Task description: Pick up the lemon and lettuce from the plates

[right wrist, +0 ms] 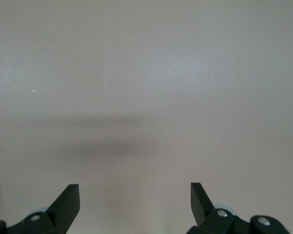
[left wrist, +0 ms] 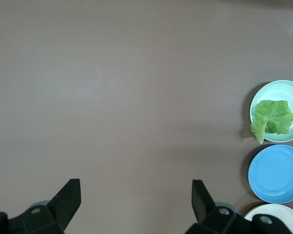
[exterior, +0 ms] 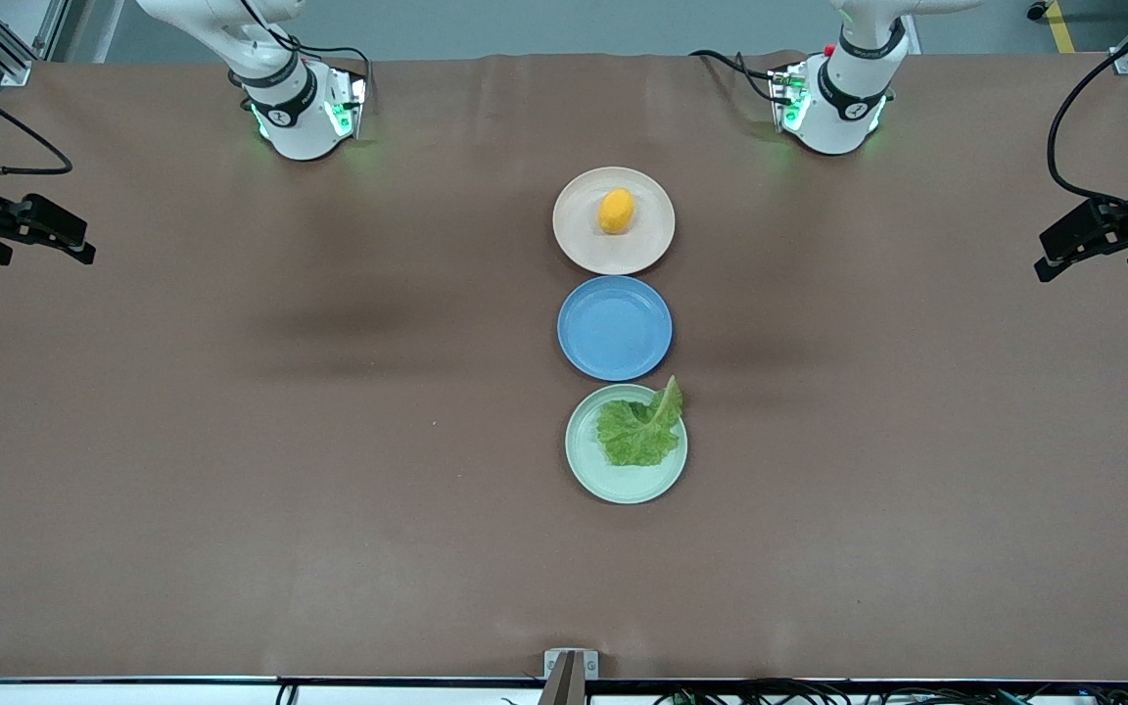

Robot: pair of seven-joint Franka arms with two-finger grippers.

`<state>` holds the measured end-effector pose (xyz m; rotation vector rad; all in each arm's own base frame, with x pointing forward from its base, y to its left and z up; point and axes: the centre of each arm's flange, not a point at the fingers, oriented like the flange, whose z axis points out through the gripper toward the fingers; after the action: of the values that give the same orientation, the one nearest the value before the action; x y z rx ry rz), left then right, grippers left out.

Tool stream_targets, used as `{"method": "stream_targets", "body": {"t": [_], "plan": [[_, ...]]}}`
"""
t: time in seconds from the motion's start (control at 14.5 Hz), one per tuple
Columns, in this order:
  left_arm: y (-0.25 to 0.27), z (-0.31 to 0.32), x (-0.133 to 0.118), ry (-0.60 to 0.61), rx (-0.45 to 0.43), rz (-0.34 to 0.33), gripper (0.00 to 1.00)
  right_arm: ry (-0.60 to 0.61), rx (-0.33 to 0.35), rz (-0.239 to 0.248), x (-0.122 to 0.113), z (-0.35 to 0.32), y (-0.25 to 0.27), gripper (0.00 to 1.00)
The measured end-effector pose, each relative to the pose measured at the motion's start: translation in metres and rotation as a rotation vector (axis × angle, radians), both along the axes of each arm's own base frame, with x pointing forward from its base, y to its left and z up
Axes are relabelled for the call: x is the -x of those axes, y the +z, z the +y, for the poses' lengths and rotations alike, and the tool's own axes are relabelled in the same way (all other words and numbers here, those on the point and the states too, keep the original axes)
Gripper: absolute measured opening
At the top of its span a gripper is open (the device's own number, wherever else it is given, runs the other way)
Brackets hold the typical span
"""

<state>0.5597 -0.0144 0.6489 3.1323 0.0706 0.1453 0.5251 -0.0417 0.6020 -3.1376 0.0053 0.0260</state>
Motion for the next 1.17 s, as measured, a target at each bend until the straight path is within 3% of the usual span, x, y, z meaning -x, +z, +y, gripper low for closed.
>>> {"method": "stream_targets", "body": {"t": [0.76,1.17], "plan": [[-0.005,-0.001,-0.001,-0.001,0.001,0.015,1.00,0.004,0.000,0.003,0.001,0.002,0.006,1.00],[-0.062,-0.050,-0.024,0.014,0.023,0.119,1.00,0.003,0.003,-0.001,-0.009,0.002,0.007,1.00]]}}
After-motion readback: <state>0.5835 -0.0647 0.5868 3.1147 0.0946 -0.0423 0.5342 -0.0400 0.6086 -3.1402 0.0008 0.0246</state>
